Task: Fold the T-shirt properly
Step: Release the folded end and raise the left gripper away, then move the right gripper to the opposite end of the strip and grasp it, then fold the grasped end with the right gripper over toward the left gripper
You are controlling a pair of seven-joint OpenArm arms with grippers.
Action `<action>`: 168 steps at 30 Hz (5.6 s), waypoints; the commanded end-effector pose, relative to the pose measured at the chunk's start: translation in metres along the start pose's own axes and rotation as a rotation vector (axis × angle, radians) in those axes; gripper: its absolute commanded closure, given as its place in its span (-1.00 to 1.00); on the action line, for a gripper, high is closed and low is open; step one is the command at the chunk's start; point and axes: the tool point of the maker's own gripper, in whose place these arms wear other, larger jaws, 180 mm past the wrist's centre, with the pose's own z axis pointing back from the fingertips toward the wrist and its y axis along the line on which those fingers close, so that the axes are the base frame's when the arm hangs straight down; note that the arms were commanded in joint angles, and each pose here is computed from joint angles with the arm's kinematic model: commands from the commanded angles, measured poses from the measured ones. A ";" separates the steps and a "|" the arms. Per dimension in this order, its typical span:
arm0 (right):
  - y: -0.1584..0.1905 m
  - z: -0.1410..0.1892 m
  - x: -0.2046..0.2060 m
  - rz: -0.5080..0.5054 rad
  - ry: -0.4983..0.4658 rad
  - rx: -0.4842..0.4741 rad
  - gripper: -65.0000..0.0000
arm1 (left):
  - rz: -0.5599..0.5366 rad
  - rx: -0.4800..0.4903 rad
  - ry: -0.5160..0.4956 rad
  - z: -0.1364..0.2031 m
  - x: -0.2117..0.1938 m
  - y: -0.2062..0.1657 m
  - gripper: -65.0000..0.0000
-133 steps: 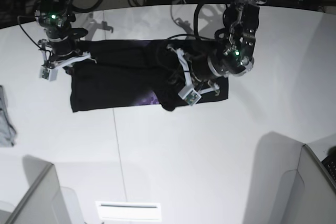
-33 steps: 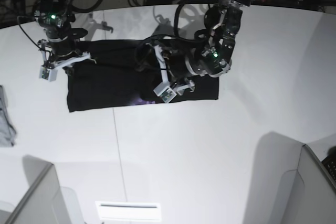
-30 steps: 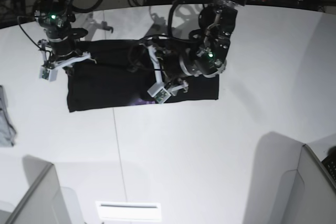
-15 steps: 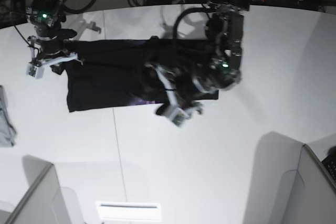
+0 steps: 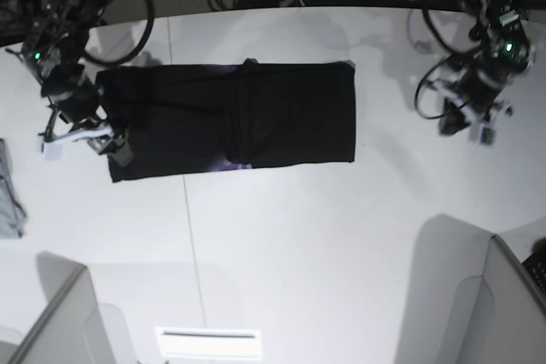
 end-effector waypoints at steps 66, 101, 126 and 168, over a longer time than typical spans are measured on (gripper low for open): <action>-0.074 -0.048 -0.020 0.381 0.418 -0.045 -0.48 | 0.078 -0.174 -0.080 0.009 -0.045 -0.064 1.00; -0.066 -0.062 -0.058 0.331 0.507 -0.063 1.00 | 0.037 -0.459 -0.110 -0.039 -0.010 -0.185 1.00; 0.012 -0.025 -0.020 0.630 0.192 -0.209 1.00 | -0.003 -0.265 -0.146 -0.036 0.009 -0.100 1.00; 0.149 -0.017 -0.100 0.909 0.102 -0.110 1.00 | -0.223 -0.350 0.056 -0.087 -0.012 -0.156 1.00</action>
